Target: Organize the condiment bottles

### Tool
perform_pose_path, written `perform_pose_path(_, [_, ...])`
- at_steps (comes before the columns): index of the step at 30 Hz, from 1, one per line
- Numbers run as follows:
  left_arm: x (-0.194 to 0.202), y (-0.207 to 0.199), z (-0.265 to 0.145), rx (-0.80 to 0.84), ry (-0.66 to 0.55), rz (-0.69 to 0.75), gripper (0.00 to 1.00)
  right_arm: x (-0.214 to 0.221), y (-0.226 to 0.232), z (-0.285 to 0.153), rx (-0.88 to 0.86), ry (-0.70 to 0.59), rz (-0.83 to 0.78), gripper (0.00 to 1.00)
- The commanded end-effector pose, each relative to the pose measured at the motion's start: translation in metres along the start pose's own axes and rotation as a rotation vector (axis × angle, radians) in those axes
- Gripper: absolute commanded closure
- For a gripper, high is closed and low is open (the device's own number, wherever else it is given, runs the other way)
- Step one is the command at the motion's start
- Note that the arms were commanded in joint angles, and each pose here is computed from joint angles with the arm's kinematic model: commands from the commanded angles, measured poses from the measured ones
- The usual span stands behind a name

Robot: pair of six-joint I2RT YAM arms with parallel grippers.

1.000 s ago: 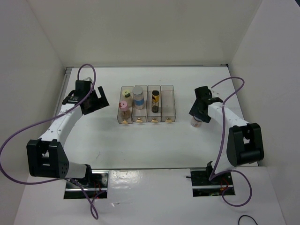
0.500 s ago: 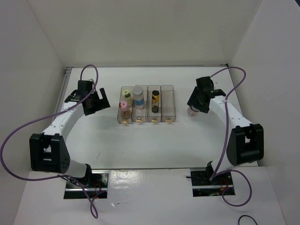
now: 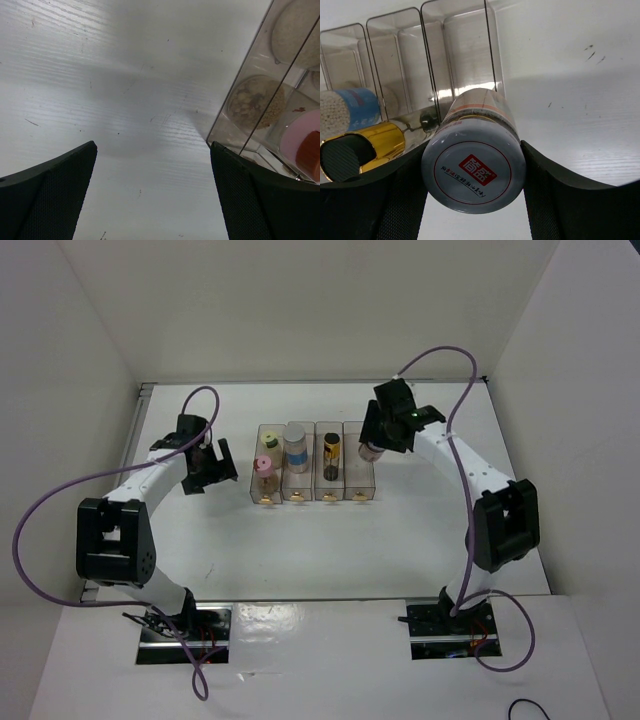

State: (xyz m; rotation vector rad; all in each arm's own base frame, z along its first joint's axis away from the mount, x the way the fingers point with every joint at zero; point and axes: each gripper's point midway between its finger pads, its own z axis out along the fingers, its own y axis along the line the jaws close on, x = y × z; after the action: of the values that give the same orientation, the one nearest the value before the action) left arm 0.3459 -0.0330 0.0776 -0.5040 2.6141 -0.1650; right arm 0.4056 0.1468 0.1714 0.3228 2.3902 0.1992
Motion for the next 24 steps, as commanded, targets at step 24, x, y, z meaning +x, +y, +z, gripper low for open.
perform_pose_path(24, [-0.019,-0.005,-0.010,0.013,-0.054,0.008,0.00,0.001,0.057,0.029,-0.069,-0.028,-0.076,0.82])
